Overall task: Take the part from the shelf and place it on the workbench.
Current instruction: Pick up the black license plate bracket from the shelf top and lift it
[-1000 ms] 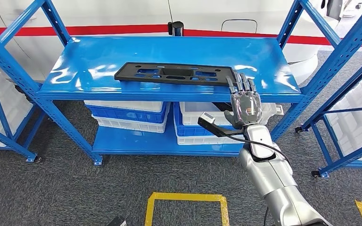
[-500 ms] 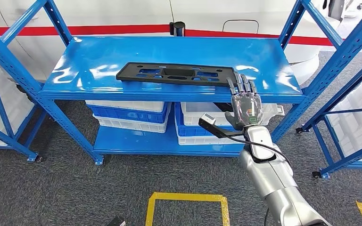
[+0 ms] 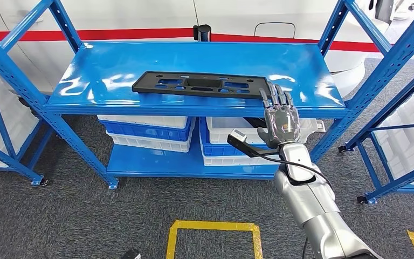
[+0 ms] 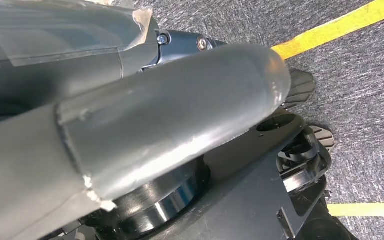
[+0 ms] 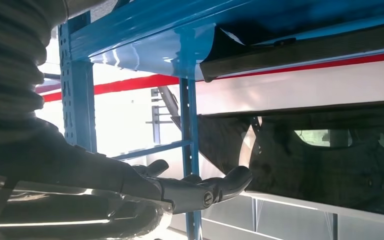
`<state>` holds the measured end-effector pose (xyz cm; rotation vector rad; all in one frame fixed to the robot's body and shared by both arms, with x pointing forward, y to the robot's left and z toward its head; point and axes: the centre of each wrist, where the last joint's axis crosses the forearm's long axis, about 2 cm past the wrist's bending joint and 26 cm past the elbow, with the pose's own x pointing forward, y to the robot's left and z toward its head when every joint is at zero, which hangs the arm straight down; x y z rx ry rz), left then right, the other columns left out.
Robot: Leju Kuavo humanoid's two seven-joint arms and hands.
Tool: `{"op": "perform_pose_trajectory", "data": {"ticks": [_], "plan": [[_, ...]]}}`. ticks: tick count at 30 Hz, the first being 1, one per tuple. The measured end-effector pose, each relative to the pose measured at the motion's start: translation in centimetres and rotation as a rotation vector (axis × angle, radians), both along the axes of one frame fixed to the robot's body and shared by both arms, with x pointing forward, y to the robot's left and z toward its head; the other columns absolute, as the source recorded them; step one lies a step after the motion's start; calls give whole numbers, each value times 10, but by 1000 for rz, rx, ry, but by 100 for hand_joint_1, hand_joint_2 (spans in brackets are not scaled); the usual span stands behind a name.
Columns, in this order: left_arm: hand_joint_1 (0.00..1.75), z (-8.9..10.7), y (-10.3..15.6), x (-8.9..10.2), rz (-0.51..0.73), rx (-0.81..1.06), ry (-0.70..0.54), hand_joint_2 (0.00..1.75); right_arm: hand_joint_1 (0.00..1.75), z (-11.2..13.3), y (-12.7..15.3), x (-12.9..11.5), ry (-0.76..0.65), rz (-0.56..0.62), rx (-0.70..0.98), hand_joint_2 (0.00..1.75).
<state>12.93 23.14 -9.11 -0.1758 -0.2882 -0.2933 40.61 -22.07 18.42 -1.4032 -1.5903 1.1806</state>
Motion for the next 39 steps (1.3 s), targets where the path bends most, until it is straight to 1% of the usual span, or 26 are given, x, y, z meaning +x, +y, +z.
{"op": "perform_pose_trajectory", "data": {"ticks": [9, 14, 39], "plan": [[0, 0, 1, 1, -2, 11, -1, 0, 0, 2, 1, 1, -4, 1, 0, 175], [0, 0, 1, -1, -6, 10, 1, 0, 0, -5, 0, -2, 13, -3, -3, 175], [0, -1, 6, 0, -26, 21, 13, 0, 0, -9, -1, -4, 18, -14, -5, 175]]}}
